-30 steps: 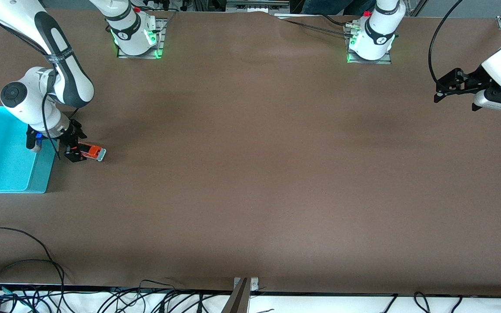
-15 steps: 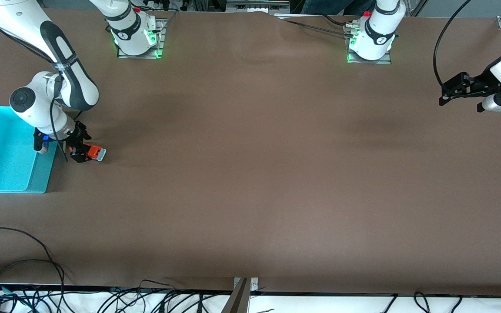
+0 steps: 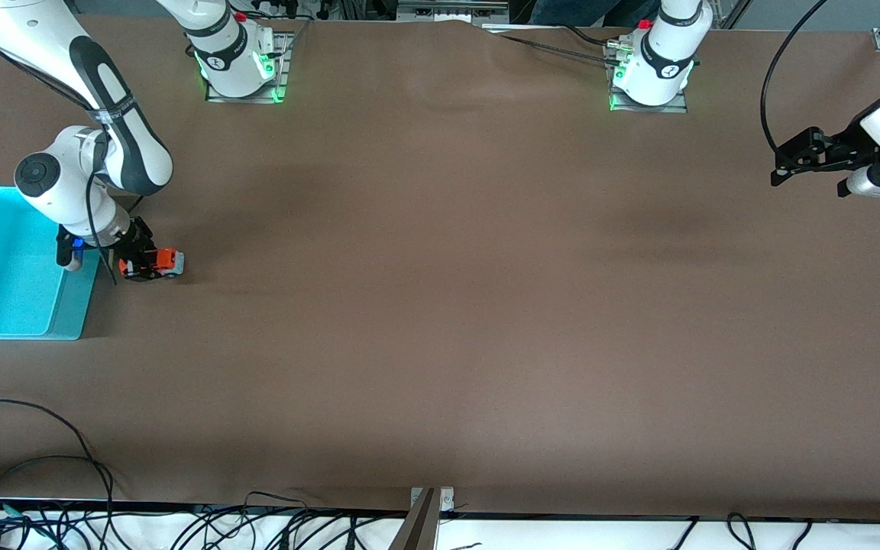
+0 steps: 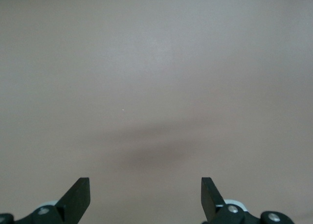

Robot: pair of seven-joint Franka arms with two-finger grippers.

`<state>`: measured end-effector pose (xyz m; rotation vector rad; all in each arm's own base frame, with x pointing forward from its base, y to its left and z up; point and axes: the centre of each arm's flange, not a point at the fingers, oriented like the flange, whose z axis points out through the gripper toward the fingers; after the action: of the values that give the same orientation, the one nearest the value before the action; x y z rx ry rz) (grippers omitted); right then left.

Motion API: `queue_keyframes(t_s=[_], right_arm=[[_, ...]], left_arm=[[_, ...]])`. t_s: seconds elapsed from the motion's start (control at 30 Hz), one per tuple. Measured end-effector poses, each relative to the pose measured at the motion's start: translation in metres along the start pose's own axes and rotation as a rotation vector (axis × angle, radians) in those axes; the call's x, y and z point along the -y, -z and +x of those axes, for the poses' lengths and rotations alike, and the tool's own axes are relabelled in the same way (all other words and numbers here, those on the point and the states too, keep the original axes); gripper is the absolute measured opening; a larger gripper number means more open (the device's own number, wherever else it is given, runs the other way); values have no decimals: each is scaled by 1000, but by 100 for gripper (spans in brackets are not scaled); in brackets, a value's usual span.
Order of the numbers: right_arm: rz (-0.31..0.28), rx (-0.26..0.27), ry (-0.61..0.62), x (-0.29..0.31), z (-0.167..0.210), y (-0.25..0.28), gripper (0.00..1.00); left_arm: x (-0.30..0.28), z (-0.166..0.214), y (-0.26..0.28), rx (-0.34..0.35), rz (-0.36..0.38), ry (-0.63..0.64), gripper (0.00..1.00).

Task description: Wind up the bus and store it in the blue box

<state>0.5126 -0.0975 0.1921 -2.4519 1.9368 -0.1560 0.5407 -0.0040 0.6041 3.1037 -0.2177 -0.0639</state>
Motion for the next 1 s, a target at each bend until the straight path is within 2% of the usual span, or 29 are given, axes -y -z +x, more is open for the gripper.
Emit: queue_keyframes(t_s=[0.27, 0.5, 0.8, 1.0], right_arm=[[25, -6, 8, 9, 1, 20, 55], [20, 8, 67, 17, -1, 70, 55], [39, 14, 225, 19, -12, 143, 55], [-6, 42, 427, 13, -15, 153, 55]], left_arm=[[0, 0, 0, 3, 19, 12, 100], [-1, 0, 0, 2, 21, 12, 100], [-3, 0, 2, -1, 22, 9, 100], [-4, 1, 2, -1, 22, 7, 100]])
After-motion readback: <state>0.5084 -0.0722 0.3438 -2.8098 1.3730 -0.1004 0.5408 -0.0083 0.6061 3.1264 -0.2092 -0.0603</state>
